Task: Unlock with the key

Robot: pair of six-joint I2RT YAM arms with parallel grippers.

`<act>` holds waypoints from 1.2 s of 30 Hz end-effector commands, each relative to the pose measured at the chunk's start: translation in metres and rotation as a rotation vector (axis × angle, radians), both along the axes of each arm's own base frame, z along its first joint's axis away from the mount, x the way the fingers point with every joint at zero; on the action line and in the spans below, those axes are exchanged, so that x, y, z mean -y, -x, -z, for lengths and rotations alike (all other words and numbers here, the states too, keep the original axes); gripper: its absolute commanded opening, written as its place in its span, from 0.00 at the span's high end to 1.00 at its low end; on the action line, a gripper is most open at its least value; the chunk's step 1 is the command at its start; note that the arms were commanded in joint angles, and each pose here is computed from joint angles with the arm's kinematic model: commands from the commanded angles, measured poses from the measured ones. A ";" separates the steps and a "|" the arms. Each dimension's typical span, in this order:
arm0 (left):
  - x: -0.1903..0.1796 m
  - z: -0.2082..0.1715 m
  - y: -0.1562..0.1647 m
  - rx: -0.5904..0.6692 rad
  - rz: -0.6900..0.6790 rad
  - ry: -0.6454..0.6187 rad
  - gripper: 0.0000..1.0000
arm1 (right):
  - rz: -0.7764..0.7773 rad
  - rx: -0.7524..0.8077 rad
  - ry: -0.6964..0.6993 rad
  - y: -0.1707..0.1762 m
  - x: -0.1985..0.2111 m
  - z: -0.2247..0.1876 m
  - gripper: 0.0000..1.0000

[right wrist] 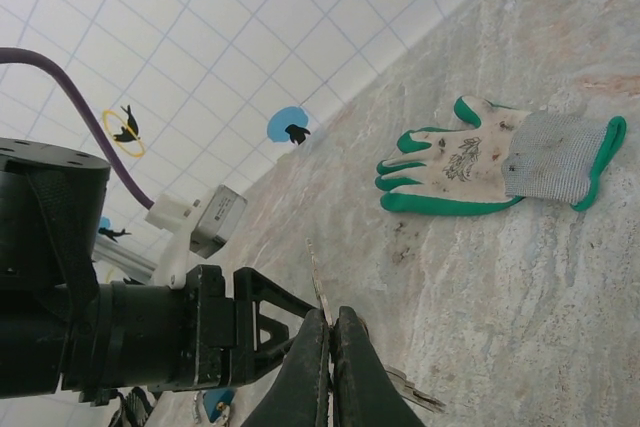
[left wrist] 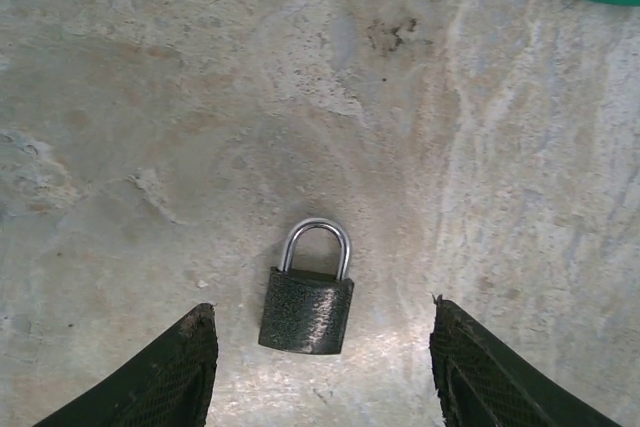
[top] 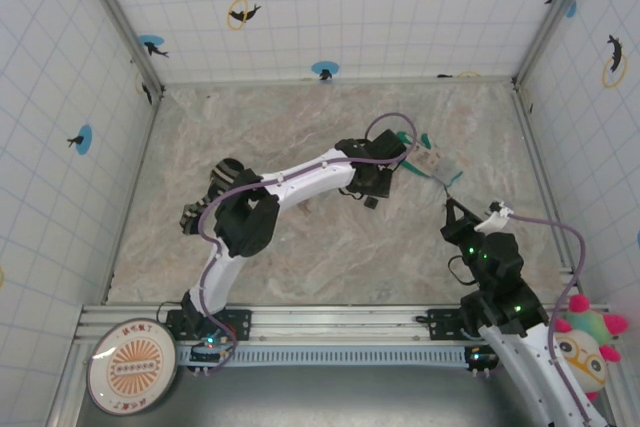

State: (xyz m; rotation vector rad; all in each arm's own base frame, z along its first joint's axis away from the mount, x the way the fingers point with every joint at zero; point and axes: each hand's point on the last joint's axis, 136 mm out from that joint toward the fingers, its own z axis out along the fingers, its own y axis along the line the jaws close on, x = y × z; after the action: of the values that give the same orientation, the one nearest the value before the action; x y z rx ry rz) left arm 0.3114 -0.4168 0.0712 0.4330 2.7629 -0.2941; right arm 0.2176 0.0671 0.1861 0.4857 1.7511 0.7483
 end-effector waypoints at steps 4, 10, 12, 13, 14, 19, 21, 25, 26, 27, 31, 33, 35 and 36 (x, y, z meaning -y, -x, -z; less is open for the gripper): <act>-0.007 0.027 0.000 -0.042 0.010 -0.072 0.42 | 0.007 0.029 -0.017 -0.001 0.001 -0.005 1.00; -0.008 0.038 0.002 -0.060 0.012 -0.086 0.42 | 0.010 0.027 -0.013 -0.001 0.001 -0.004 1.00; -0.006 0.041 0.003 -0.068 0.016 -0.084 0.43 | 0.013 0.027 -0.012 -0.002 0.002 -0.003 1.00; -0.006 0.042 0.004 -0.070 0.021 -0.084 0.43 | 0.013 0.024 -0.010 -0.002 0.002 -0.002 1.00; -0.006 0.044 0.005 -0.069 0.022 -0.088 0.43 | 0.012 0.025 -0.011 -0.002 0.002 -0.002 1.00; -0.008 0.054 0.007 -0.081 0.028 -0.112 0.48 | 0.015 0.023 -0.014 -0.002 0.002 -0.001 1.00; -0.008 0.056 0.008 -0.084 0.031 -0.118 0.52 | 0.013 0.022 -0.013 -0.002 0.002 0.000 1.00; -0.008 0.056 0.010 -0.084 0.037 -0.122 0.53 | 0.012 0.018 -0.014 -0.002 0.002 0.001 1.00; -0.008 0.055 0.010 -0.082 0.038 -0.123 0.53 | 0.013 0.017 -0.013 -0.002 0.002 0.002 1.00; -0.008 0.056 0.011 -0.084 0.040 -0.126 0.53 | 0.014 0.015 -0.012 -0.002 0.002 0.003 1.00; -0.014 0.078 0.018 -0.120 0.044 -0.175 0.50 | 0.013 0.017 -0.016 -0.002 0.002 0.003 1.00; -0.016 0.082 0.021 -0.134 0.049 -0.184 0.50 | 0.016 0.015 -0.016 -0.002 0.002 0.004 1.00; -0.018 0.086 0.023 -0.147 0.053 -0.195 0.50 | 0.017 0.012 -0.015 -0.002 0.002 0.006 1.00; -0.019 0.088 0.024 -0.154 0.056 -0.201 0.53 | 0.018 0.011 -0.017 -0.003 0.002 0.006 1.00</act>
State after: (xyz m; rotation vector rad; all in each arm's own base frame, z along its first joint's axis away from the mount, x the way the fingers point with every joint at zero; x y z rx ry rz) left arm 0.3043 -0.4116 0.0168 0.4841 2.8572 -0.1709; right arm 0.2180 0.0670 0.1807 0.4902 1.7577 0.7458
